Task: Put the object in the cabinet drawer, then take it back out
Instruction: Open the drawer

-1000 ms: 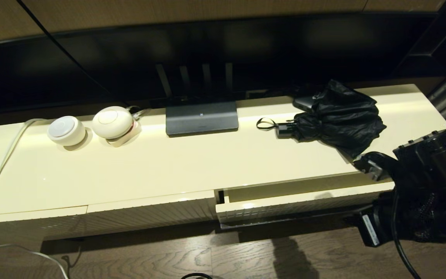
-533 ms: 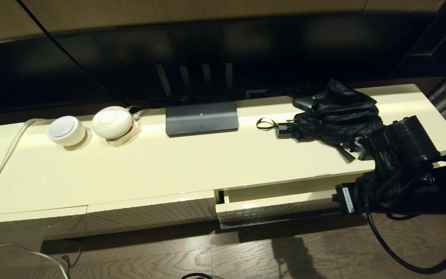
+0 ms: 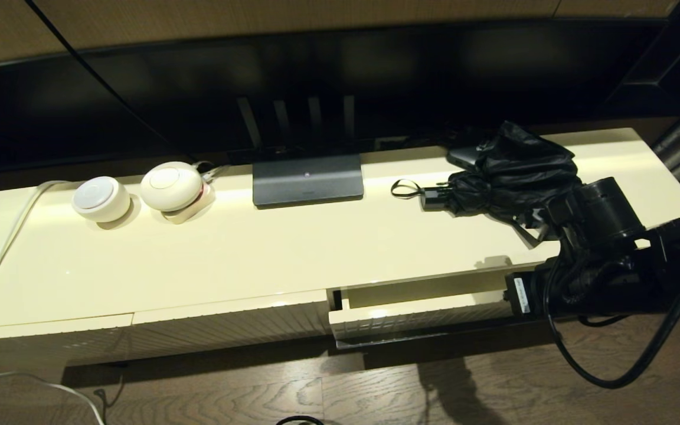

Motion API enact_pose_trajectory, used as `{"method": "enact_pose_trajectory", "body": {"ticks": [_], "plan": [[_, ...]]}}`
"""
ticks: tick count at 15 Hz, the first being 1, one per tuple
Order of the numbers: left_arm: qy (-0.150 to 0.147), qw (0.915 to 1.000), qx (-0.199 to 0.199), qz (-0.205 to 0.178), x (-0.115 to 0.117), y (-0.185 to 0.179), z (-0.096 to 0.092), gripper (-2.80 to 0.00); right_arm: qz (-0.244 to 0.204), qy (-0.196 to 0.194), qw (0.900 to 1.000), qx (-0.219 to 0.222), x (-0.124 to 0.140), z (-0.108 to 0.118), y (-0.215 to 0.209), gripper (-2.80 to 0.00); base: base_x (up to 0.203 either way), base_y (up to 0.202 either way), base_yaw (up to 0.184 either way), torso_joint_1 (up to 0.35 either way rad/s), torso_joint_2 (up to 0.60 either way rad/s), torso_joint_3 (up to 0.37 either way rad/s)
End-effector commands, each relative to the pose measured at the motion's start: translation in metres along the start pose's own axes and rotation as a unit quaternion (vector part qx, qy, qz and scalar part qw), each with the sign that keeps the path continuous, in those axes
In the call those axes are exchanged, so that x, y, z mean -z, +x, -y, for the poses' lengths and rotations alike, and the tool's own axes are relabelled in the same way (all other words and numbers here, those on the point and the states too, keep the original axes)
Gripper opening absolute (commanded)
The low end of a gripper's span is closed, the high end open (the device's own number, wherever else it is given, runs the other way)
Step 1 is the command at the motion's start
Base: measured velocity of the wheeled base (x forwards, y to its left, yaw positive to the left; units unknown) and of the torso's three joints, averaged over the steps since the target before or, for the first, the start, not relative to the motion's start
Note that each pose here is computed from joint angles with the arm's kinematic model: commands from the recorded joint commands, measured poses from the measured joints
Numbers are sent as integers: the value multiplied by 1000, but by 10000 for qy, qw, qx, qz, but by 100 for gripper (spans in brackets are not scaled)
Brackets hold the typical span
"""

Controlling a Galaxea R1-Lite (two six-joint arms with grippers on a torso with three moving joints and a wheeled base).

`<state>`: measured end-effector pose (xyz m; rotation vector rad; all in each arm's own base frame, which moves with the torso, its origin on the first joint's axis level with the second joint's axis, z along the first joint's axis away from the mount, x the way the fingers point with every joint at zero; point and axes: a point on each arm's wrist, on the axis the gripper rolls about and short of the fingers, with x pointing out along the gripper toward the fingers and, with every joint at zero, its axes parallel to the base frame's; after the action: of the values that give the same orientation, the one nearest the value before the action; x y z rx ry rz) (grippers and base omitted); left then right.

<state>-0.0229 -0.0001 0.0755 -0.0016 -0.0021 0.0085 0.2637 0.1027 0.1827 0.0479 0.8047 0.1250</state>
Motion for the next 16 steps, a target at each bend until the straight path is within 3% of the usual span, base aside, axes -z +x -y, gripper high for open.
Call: {"method": "enact_pose_trajectory", "body": {"ticks": [1, 4, 16], "plan": [[0, 10000, -3, -11, 1, 0, 0, -280, 21, 30, 10000, 42, -2, 3, 4, -280, 0, 0, 0, 0, 0, 0], [0, 10000, -3, -18, 1, 0, 0, -280, 253, 62, 9997, 5, -5, 3, 6, -280, 0, 0, 0, 0, 0, 0], [0, 10000, -3, -18, 1, 0, 0, -280, 316, 162, 9993, 78, -10, 7, 28, -280, 0, 0, 0, 0, 0, 0]]}}
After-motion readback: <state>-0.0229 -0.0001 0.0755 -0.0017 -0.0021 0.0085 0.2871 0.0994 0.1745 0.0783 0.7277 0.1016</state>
